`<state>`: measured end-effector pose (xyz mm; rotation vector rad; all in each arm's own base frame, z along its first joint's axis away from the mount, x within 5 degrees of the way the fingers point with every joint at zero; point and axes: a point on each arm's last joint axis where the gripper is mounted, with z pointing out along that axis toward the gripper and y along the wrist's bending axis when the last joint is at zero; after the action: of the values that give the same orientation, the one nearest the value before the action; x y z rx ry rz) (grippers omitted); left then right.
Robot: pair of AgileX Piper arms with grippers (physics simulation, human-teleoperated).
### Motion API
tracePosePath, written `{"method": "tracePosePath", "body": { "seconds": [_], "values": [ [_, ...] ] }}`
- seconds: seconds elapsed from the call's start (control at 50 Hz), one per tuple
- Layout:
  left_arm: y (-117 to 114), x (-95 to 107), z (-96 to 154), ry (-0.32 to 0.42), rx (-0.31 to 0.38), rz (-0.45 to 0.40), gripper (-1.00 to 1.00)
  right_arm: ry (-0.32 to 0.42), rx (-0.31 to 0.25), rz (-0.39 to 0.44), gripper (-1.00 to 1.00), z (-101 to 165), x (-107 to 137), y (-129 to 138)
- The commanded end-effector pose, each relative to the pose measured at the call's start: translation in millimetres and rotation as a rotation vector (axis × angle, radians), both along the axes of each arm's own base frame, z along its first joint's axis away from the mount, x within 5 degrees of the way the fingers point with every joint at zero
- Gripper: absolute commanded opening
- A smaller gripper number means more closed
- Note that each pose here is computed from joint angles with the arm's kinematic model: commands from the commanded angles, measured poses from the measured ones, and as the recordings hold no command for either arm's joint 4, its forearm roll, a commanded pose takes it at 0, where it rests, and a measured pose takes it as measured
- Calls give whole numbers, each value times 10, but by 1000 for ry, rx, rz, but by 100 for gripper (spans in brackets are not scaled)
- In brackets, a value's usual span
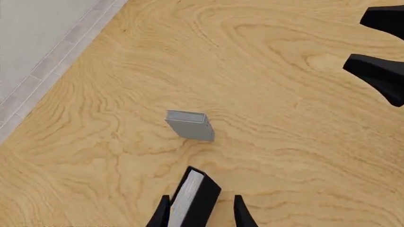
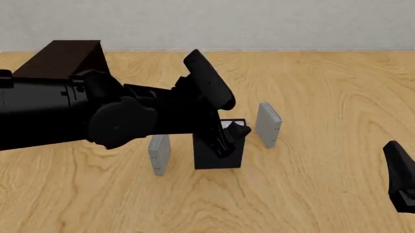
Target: Pick up the book in the middle and place it on the cabinet shelf.
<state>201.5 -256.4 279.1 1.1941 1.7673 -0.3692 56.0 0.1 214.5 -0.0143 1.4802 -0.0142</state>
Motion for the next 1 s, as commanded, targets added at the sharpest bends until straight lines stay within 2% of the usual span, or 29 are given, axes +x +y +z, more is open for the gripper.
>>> {"method": "tracePosePath", "body": {
  "seconds": [0.02,0.48,1.0],
  "values": [
    [9,55,-49,3,3,15,100,0,0,0,100,0,0,0],
    [26,198,-84,2,11,48,100,0,0,0,100,0,0,0],
    [22,242,-236,22,26,60,100,0,0,0,100,0,0,0]
  ]
}}
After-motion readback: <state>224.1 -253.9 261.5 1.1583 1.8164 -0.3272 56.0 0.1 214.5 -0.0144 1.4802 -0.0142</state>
